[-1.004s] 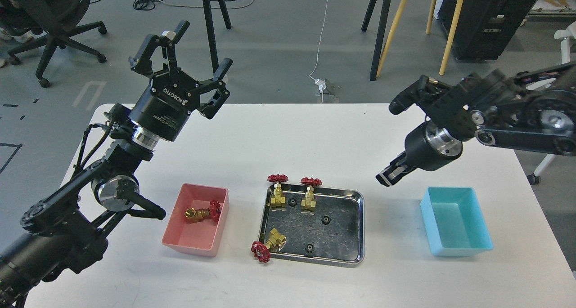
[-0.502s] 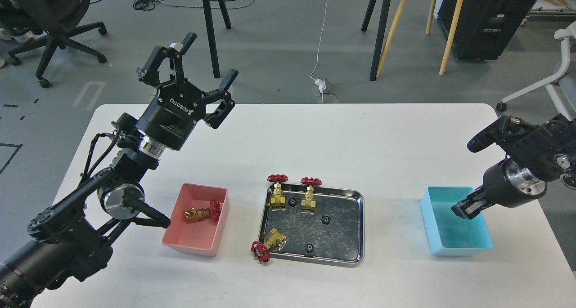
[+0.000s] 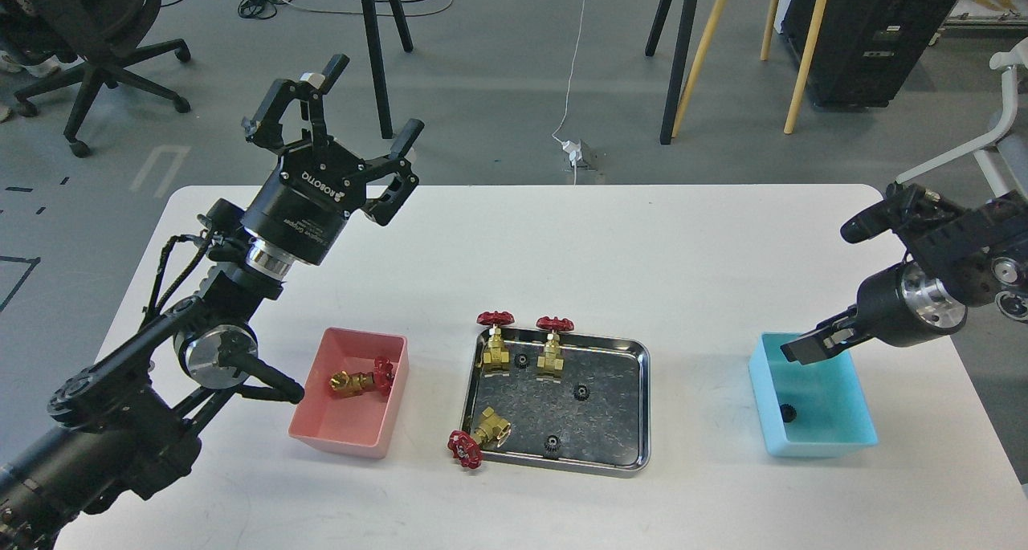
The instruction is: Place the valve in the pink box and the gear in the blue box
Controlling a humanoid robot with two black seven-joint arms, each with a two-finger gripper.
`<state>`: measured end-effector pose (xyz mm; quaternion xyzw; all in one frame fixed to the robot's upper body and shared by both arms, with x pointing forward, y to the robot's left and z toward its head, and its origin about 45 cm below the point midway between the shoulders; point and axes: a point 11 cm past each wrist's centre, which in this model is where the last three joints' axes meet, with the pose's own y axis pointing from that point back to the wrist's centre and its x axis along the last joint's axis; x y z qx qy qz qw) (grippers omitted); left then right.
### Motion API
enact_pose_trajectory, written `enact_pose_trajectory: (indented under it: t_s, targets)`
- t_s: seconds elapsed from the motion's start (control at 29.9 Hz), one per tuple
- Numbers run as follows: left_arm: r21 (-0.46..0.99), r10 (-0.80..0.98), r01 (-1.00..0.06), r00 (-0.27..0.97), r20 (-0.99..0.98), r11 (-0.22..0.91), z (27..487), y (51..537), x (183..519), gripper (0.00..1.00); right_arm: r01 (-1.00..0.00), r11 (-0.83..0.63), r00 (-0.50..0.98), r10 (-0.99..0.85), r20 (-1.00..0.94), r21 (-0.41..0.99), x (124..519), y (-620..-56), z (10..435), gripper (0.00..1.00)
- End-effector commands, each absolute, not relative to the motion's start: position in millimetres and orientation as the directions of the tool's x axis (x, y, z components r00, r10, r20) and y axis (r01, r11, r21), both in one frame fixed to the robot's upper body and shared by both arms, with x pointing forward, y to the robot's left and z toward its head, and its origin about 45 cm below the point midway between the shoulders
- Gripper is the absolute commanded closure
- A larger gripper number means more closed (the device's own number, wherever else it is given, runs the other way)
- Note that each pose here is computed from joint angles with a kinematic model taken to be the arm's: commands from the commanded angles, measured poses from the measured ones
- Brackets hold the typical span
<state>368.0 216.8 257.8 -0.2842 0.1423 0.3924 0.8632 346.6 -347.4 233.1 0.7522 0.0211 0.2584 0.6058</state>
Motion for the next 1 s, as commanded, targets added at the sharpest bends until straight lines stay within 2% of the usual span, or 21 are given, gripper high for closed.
enact_pose_trajectory:
  t_s: [0.0,0.1,0.23,0.3,0.37,0.47,0.6,0.74,0.97]
  targets:
    - [-0.376,0.639,-0.752,0.658,-0.398,0.541,273.9,235.1,379.2,0.05,-0.423,-0.456,0.874,0.021,0.485,0.783,366.5,-335.9,276.3,0.03]
    - [-0.364,0.679,-0.750,0.658,-0.327,0.552,287.4,251.9,392.7,0.05,-0.584,-0.564,0.805,-0.308,0.507,0.584,387.7,-335.4,315.6,0.03]
    - [-0.352,0.734,-0.763,0.634,-0.243,0.543,308.2,287.0,412.8,0.04,-0.780,-0.537,0.626,-0.660,0.416,0.320,413.3,-337.6,343.9,0.03]
    - [-0.347,0.759,-0.772,0.617,-0.208,0.532,319.9,296.8,425.0,0.03,-0.830,-0.513,0.557,-0.785,0.271,0.220,421.9,-331.3,351.3,0.03]
    - [-0.336,0.780,-0.782,0.600,-0.176,0.525,327.3,303.4,435.9,0.02,-0.851,-0.502,0.513,-0.857,0.043,0.157,426.8,-320.4,347.6,0.03]
    - [-0.305,0.805,-0.803,0.572,-0.154,0.512,325.6,311.2,446.7,0.01,-0.858,-0.511,0.494,-0.845,-0.204,0.038,433.7,-298.1,349.1,0.02]
    - [-0.300,0.821,-0.843,0.520,-0.237,0.447,312.6,319.0,455.3,0.01,-0.752,-0.647,0.644,-0.681,-0.348,-0.126,431.9,-269.0,346.3,0.02]
    - [-0.288,0.811,-0.878,0.468,-0.351,0.382,286.0,310.5,463.0,0.00,-0.791,-0.590,0.600,-0.699,-0.389,-0.160,448.5,-271.1,329.4,0.02]
    - [-0.287,0.793,-0.886,0.456,-0.404,0.363,275.2,300.9,464.4,0.00,-0.821,-0.548,0.564,-0.729,-0.389,-0.163,460.7,-278.5,322.9,0.02]
